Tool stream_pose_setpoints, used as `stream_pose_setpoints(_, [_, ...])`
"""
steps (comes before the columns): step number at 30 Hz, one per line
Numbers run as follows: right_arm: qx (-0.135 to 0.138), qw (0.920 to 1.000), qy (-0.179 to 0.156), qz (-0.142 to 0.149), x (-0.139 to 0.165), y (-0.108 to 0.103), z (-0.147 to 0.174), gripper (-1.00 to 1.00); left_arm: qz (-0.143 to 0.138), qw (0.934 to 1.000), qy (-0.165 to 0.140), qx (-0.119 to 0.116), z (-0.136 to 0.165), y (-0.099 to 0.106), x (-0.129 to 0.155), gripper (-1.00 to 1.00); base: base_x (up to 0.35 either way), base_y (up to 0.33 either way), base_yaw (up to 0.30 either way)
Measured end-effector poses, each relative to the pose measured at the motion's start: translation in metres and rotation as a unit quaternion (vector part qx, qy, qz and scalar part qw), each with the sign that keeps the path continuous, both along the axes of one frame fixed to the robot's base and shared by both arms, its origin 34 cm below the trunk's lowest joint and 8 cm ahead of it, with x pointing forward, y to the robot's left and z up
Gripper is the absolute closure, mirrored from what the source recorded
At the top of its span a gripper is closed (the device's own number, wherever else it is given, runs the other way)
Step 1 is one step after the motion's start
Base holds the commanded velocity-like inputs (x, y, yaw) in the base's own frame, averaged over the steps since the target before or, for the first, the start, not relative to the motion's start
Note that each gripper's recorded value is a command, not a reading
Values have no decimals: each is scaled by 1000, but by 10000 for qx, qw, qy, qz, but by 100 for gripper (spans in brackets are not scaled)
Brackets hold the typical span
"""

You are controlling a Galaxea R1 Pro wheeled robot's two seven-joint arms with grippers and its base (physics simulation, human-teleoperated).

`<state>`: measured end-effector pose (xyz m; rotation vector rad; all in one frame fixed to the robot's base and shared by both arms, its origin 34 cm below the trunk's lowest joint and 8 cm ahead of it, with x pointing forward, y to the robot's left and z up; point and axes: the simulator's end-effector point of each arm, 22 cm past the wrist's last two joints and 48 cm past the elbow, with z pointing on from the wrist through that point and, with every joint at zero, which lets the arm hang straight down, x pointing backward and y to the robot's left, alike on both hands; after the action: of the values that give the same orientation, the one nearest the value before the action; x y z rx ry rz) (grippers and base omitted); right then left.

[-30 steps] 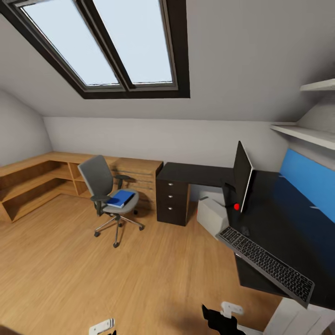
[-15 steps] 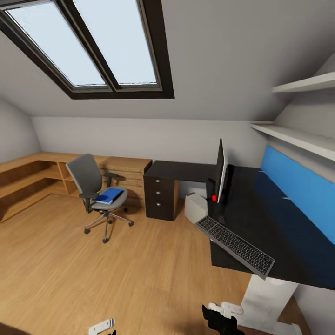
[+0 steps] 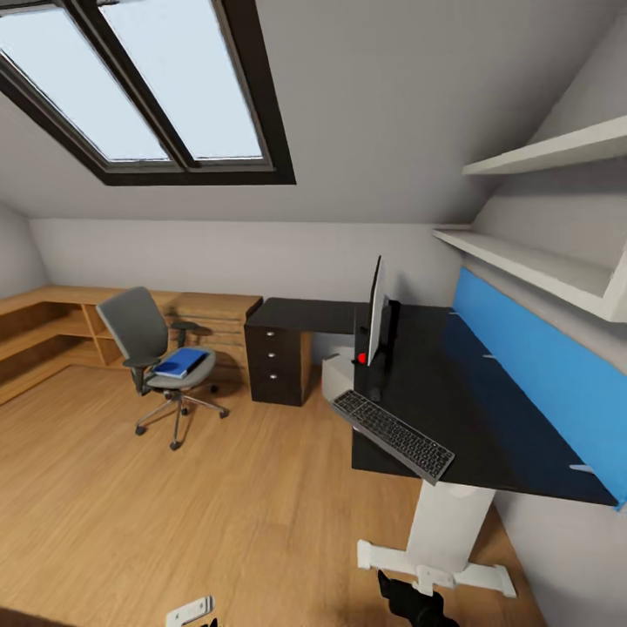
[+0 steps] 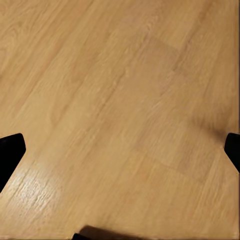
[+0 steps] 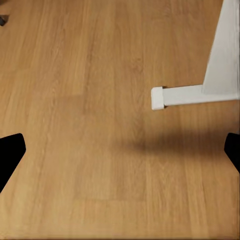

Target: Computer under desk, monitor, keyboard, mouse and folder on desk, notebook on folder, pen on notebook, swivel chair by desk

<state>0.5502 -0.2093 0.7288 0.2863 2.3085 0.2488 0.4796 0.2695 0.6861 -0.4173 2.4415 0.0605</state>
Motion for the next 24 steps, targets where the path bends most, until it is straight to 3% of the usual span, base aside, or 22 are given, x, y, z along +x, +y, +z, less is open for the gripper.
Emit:
stream_pose_setpoints(18, [-12,10000,-2,-8,-4,-2,8,-100,-14,10000,-6,-26,8,-4,-4,-100,-19,-20,-3])
stream_pose_setpoints(24, [-13,10000,-5,-10,-6,-3,12,-100,-13,10000,-4,-27,12,-4,-6,-100,0,0,-134])
